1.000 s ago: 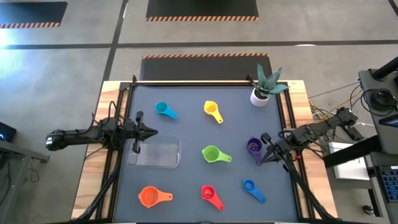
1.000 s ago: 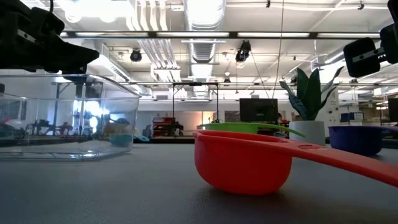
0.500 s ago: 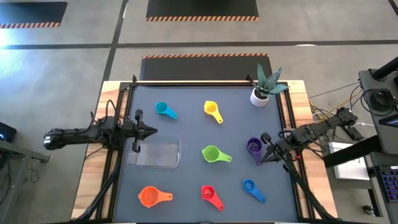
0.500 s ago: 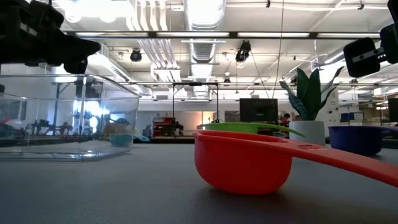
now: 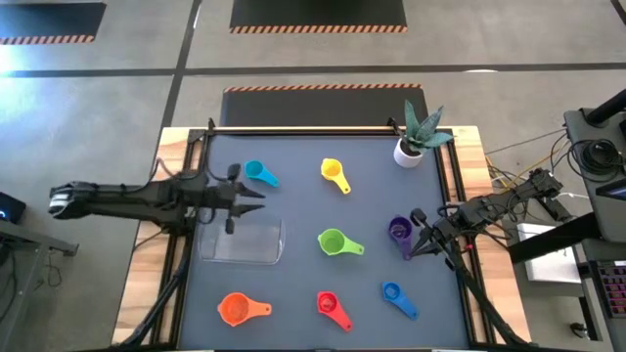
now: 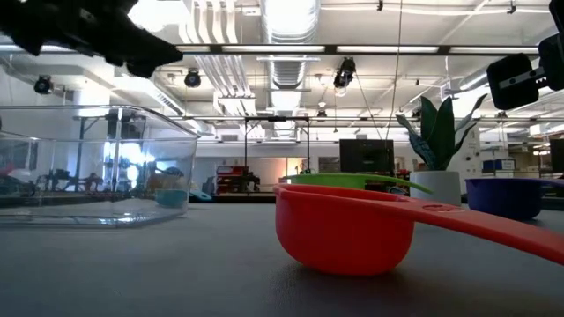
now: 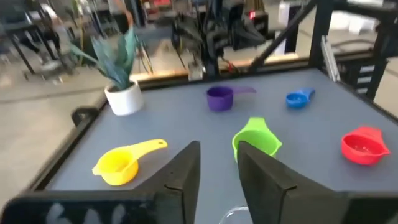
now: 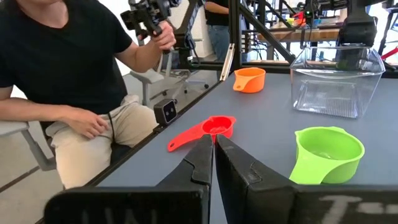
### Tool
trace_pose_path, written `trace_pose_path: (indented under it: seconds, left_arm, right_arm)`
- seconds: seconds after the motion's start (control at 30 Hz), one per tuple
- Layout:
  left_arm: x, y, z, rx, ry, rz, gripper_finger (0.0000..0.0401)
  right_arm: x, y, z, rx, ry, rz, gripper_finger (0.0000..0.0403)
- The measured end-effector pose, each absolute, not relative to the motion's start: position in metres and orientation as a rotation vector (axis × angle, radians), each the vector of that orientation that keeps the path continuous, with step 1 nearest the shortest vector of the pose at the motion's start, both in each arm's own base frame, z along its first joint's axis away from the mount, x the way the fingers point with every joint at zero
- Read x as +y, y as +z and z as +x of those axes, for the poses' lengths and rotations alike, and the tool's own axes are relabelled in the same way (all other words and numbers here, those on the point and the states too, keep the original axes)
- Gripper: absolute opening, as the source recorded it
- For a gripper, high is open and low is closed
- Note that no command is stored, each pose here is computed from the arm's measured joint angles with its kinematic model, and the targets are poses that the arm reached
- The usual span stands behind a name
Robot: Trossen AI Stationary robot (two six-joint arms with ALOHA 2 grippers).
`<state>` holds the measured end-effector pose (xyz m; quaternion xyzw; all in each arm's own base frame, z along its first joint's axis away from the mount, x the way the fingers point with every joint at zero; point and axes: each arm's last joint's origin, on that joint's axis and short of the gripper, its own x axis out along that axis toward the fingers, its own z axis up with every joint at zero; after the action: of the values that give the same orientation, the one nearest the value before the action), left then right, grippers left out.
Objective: Nest measuring cups in basket
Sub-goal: Stack the green measuring cup on top of the orange measuring cup
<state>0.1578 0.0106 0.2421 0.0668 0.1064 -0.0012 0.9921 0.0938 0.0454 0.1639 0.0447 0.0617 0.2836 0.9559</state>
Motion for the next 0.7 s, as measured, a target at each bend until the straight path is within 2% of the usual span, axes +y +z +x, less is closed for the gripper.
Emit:
trace_pose_path:
  seconds: [0.37, 0.53, 0.7]
  left_arm:
    - [-0.007, 0.284, 0.226, 0.366, -0.193, 0.194, 0.0175]
    - [-0.015, 0.288, 0.252, 0.452, -0.232, 0.197, 0.0182]
    - [-0.024, 0.270, 0.279, 0.480, -0.264, 0.212, 0.0182]
  right_arm:
    - [0.045, 0.164, 0.094, 0.126, 0.575, 0.091, 0.0009]
    - [0.045, 0.164, 0.094, 0.126, 0.575, 0.091, 0.0009]
    - [0.045, 0.164, 0.094, 0.127, 0.575, 0.091, 0.0009]
